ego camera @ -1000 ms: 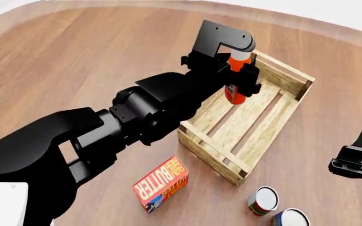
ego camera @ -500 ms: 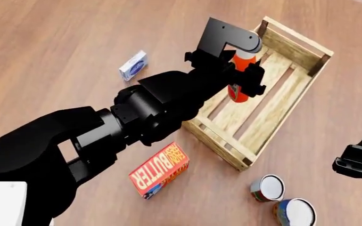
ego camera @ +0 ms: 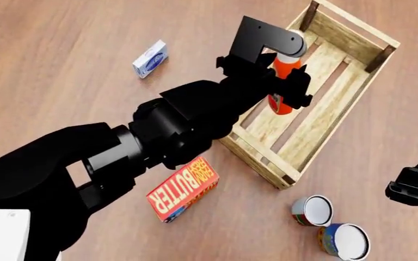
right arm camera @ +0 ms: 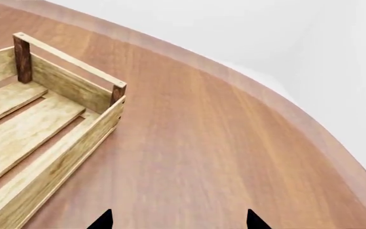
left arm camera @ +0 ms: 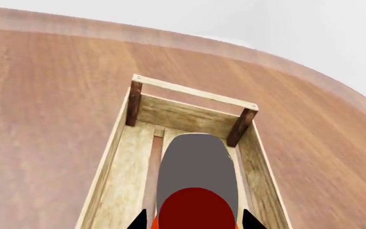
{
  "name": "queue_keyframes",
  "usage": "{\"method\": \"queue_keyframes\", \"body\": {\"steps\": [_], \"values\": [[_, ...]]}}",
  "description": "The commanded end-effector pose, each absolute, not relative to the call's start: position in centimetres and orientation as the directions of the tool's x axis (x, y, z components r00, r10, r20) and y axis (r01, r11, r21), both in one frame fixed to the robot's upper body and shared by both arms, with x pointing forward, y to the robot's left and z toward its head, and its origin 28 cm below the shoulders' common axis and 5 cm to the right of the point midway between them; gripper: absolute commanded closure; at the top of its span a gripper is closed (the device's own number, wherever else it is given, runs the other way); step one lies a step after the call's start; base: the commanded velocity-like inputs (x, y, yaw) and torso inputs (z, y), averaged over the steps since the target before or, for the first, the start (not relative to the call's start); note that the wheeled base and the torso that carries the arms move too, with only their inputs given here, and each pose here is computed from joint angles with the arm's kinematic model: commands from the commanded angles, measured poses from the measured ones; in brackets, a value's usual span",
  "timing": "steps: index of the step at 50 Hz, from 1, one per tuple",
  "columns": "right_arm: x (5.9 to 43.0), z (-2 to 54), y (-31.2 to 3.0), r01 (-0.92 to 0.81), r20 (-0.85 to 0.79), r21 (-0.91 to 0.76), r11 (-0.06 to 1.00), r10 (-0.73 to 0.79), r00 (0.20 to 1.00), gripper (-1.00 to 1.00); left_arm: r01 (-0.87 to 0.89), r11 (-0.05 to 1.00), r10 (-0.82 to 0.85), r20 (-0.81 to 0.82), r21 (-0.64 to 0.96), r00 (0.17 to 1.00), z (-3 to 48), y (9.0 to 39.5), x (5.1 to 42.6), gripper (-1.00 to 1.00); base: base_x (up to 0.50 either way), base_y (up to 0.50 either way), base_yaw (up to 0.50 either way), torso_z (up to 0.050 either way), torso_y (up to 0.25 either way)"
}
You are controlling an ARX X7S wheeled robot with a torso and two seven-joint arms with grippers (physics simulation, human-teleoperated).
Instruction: Pick up the ketchup, and put it in the wooden tray.
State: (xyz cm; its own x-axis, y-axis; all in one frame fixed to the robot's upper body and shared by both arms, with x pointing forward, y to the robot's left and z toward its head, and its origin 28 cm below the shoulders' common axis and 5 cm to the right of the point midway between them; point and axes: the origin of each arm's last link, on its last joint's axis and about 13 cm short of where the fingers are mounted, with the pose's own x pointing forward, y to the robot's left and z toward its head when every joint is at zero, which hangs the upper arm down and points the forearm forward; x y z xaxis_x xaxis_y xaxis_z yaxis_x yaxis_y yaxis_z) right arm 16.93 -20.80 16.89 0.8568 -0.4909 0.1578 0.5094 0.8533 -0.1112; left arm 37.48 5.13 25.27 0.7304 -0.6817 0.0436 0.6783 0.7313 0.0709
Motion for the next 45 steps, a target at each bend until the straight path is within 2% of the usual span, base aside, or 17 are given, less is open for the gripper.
{"method": "queue_keyframes", "body": {"steps": [1,19,45], "values": [[16.9,16.9,-20.8,0.516,0.159,-0.108,0.85,-0.498,0.853,-1.0,0.686,0.722,-0.691,0.069,0.085,0.719,25.3,4.8,37.2,1.0,0.0,0.0,0.0,0.0,0.0],[16.9,16.9,-20.8,0.535,0.147,-0.099,0.839,-0.519,0.842,-1.0,0.676,0.721,-0.688,0.038,0.154,0.725,23.3,5.0,37.2,1.0,0.0,0.0,0.0,0.0,0.0],[16.9,16.9,-20.8,0.542,0.13,-0.097,0.835,-0.529,0.838,-1.0,0.67,0.727,-0.681,0.033,0.152,0.731,22.4,5.1,37.3,1.0,0.0,0.0,0.0,0.0,0.0]]}}
